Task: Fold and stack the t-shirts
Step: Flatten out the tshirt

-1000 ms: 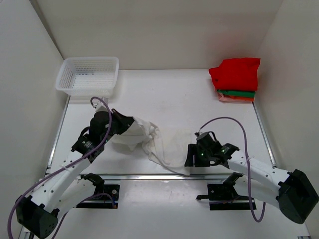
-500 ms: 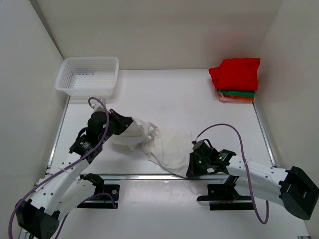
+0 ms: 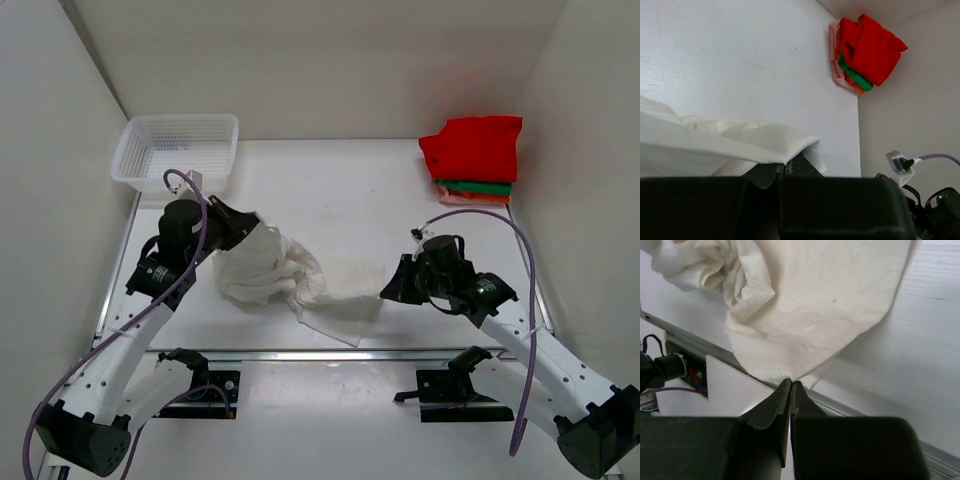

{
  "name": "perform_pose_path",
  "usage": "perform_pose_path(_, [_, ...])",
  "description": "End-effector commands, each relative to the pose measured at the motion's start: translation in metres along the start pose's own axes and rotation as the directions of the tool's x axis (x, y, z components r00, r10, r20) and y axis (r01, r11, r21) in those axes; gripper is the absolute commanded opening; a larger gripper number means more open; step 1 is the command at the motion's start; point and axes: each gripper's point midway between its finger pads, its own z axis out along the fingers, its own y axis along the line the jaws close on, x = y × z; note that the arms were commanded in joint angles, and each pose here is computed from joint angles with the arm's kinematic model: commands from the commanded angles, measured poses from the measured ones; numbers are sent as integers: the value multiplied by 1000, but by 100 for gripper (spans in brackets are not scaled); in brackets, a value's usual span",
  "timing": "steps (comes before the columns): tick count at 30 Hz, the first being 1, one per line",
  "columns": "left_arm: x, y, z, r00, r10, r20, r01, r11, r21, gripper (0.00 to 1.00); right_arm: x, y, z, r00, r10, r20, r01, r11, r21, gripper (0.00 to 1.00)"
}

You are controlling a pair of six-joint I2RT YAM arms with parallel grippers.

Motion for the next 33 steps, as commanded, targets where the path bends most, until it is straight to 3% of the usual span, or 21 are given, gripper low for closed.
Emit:
perform_pose_path(1, [-21,-25,-16,998,45,37,-48,996,74,0,-7,-6,-14,998,-67,3,67,997,24,0])
perform_pose_path(6, [-68,-57,-32,984,109,143,-127,983,129,0,-94,18,-70,961,-156,230,153,988,31,0])
perform_pose_path(8, [-104,-88,-52,962,135,238,-179,968,177,0,-126,28,-96,927,-190,324,184,982,47,1])
perform_pose_path(13, [-157,-137,-89,913,168,373,-257,944,206,0,-207,49,-189,775,-236,586,232,969,84,0])
perform_pose_path(18, [-172,-168,-129,883,141,447,-285,919,273,0,-226,96,-247,627,-286,725,316,944,99,0])
perform_pose_path(22, [-186,-183,-169,825,120,552,-322,903,284,0,-232,113,-297,503,-316,805,321,933,165,0])
perform_pose_path(28, [-199,-218,-241,757,77,648,-376,863,337,0,-224,142,-366,335,-368,868,301,914,272,0])
perform_pose_path(33, [-205,-233,-279,739,24,674,-376,844,383,0,-209,161,-409,220,-362,906,292,910,293,0])
